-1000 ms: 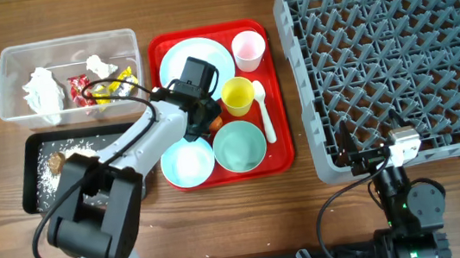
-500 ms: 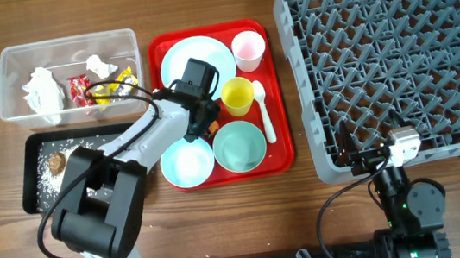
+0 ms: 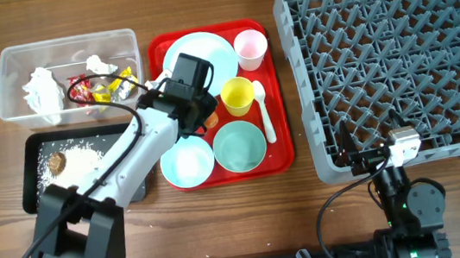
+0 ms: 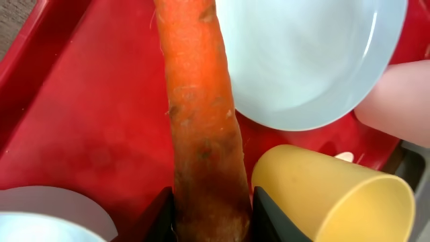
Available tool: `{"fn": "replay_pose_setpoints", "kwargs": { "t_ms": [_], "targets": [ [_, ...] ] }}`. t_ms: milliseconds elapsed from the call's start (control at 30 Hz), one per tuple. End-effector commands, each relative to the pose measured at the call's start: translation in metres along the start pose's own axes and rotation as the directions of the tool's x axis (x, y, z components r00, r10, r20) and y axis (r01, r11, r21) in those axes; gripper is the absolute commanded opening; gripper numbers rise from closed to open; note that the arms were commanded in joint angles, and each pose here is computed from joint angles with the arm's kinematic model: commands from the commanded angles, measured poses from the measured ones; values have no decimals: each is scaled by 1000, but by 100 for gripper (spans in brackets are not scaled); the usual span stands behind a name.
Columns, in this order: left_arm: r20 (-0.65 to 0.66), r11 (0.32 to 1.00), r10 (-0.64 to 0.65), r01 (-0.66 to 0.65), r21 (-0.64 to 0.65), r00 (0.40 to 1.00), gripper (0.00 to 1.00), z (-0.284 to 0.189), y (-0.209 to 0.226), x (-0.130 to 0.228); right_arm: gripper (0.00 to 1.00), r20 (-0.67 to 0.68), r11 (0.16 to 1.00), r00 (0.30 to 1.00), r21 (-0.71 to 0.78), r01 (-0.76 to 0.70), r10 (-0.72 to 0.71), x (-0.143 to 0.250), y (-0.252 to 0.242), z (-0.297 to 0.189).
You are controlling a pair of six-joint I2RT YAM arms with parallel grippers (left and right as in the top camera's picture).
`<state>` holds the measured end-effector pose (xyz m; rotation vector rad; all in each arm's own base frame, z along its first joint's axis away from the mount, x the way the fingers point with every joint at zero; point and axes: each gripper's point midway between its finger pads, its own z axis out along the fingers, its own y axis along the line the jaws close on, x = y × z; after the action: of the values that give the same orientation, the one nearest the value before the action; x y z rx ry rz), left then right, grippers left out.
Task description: Sort waste into correct bins and load items into the dishwasher rack
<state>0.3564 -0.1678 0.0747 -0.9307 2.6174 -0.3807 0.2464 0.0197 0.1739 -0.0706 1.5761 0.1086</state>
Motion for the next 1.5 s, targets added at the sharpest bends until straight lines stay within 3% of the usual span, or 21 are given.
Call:
{"fn": "replay_pose_setpoints", "kwargs": {
  "t_ms": [0,267,400,567,867,1067,1467],
  "targets": [
    [63,998,-5,1,56,998,24,-28,-7,-17,100,5,1000,1000,-14,9,-9,-1,2,0],
    [157,986,-155,142,91,975,24,-98,33,-68,100,5,1000,1000,-14,9,-9,-1,2,0],
    [229,969,-246,247,23,942,24,-119,77,-92,100,5,1000,1000,-14,9,-9,-1,2,0],
    [263,908,-366,405,-112,893,21,-125,140,-105,100,5,1000,1000,-14,9,-9,-1,2,0],
    [370,791,-506,590,-163,779,16,-139,207,-135,100,5,1000,1000,-14,10,-10,-1,2,0],
    [395,695,-592,693,-190,702,16,-118,248,-125,100,5,1000,1000,-14,9,-9,-1,2,0],
    [364,699,-609,694,-174,705,21,-91,254,-117,100,5,1000,1000,-14,10,-10,-1,2,0]
  ]
}}
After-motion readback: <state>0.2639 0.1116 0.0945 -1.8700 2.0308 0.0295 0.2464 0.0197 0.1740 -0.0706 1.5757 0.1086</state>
